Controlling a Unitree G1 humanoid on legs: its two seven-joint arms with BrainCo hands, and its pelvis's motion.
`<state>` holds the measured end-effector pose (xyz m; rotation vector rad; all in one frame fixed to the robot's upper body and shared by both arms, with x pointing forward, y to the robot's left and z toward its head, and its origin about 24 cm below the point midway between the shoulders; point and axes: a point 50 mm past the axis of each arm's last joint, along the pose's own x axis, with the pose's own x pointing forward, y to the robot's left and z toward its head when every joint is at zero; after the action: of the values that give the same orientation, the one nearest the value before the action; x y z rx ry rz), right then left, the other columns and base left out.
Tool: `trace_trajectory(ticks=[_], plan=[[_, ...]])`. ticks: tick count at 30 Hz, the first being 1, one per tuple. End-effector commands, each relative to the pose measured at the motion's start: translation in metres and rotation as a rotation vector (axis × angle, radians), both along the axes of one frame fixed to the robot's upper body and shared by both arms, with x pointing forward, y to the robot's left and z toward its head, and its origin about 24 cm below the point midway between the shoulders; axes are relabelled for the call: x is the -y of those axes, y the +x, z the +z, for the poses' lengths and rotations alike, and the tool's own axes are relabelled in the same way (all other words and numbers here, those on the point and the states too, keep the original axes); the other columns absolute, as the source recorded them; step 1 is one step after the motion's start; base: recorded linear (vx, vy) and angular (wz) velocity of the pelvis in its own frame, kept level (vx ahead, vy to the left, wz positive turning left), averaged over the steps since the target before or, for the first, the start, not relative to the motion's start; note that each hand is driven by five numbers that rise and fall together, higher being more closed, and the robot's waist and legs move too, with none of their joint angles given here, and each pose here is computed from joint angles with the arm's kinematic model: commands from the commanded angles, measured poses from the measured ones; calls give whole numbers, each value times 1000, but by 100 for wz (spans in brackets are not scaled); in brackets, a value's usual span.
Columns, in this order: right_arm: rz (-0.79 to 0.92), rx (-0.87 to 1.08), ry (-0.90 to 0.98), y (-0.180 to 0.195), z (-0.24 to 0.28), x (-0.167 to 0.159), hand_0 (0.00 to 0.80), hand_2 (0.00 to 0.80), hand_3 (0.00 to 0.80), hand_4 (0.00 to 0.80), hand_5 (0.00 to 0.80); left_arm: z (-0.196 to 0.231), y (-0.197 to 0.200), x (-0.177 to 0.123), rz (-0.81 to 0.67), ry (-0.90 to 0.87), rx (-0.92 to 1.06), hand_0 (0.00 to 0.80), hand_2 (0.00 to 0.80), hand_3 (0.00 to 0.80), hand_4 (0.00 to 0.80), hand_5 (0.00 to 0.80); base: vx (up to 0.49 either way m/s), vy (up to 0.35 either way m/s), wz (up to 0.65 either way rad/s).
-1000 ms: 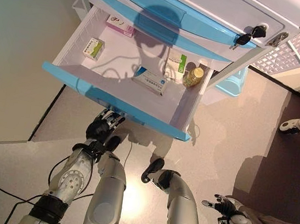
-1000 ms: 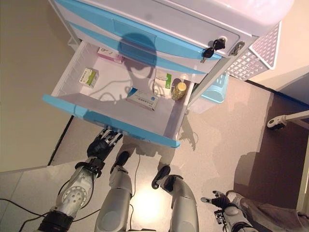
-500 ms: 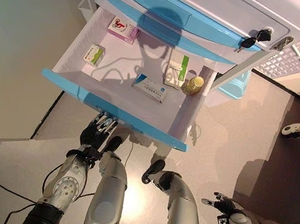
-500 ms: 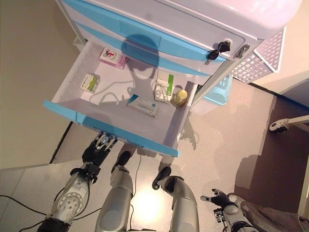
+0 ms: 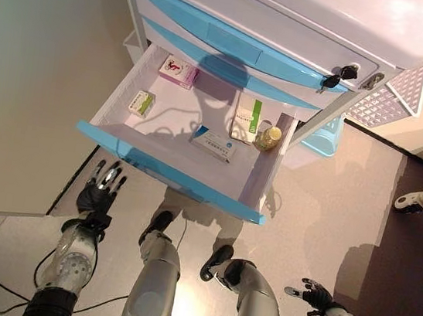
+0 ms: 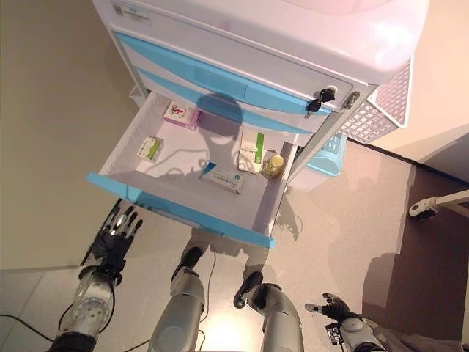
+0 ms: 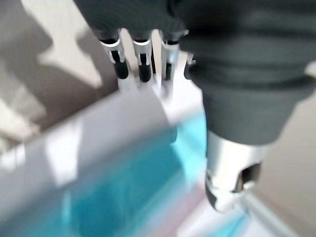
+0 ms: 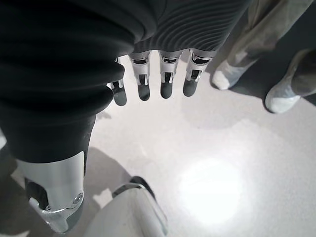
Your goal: Open the drawer and pick up the medicine
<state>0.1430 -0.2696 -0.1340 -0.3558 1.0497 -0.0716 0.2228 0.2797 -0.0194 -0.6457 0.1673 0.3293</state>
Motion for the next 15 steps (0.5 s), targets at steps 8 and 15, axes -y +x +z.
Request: trace_trajectory(ticks=[8,15], plan=[[-73,-37,-36,-18,1,22,0,0,0,0,0,-32,-31,-34,32,253,-268,0,0,0,0,0,11,97,-15],[-105,-53,-34,-26,-1,25,0,0,0,0,0,-65,-61,-37,17,320,-499,0,0,0,0,0,112,103,-21]])
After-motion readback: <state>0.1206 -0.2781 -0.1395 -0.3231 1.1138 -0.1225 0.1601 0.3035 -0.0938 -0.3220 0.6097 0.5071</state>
